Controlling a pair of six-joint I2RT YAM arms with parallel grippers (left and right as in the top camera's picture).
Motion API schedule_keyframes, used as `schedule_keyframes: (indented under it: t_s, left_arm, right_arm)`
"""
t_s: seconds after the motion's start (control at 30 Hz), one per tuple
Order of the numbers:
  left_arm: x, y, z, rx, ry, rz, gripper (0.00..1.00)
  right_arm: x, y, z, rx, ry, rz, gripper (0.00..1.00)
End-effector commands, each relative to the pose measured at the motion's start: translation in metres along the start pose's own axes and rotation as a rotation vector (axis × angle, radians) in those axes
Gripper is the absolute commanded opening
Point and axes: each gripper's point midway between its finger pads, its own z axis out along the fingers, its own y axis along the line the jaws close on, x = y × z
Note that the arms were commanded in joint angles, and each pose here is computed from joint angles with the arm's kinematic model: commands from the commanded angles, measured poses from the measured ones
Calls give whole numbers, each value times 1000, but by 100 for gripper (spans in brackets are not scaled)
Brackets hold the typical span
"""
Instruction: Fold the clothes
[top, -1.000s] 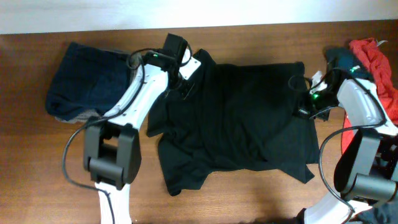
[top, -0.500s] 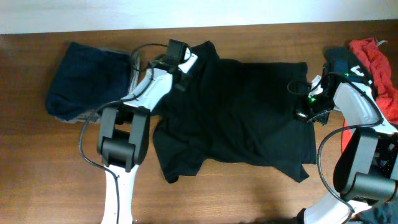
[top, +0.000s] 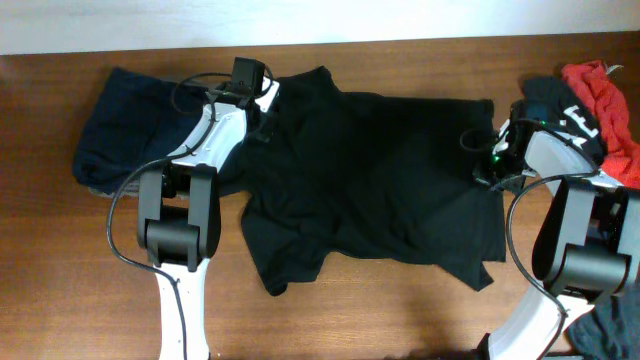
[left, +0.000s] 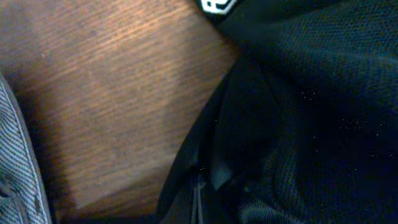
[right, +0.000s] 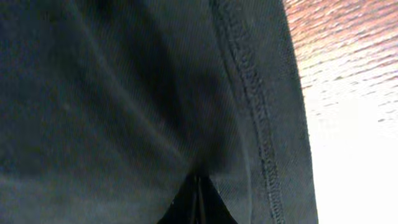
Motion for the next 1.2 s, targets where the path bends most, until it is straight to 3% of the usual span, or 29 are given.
schedule_keyframes:
  t_s: [0.0, 0.17, 0.27, 0.3, 0.37, 0.43, 0.6, 0.63, 0.77, 0.9, 0.93, 1.07, 1.17]
  left_arm:
    - [13, -2, 9, 21, 47, -17, 1]
    - [19, 5, 9, 19, 67, -29, 4]
    - [19, 8, 9, 17, 66, -35, 8]
    - [17, 9, 8, 16, 62, -36, 11]
    - [12, 10, 1, 14, 53, -37, 19]
    - [3, 14, -13, 12, 41, -42, 23]
    - [-39, 21, -112, 42, -61, -61, 28]
    - [-43, 17, -138, 75, -80, -60, 34]
    - [-43, 7, -230, 156, -150, -55, 38]
    - [-9, 4, -306, 166, -141, -108, 43]
    - [15, -1, -320, 181, -70, -180, 44]
    - [73, -20, -321, 239, 175, -256, 44]
    - [117, -49, -282, 331, 374, -285, 44]
  right_arm:
    - [8, -61, 28, 239, 37, 51, 4]
    - [-2, -123, 10, 319, 8, 243, 4]
    - [-15, -125, -4, 217, 10, 236, 4]
    - [-24, -113, -11, 111, 3, 220, 8]
    - [-40, -87, -32, -59, -26, 185, 29]
    - [-50, -72, -53, -137, -46, 142, 37]
    - [-64, -32, -135, -308, -126, 94, 40]
    - [-63, -27, -152, -326, -152, 85, 40]
    - [-55, -9, -213, -381, -272, 39, 42]
    - [-18, 8, -291, -401, -411, -12, 45]
    - [2, 12, -309, -400, -427, -17, 52]
    - [48, 18, -326, -397, -375, 24, 57]
    - [63, 29, -316, -383, -304, -8, 58]
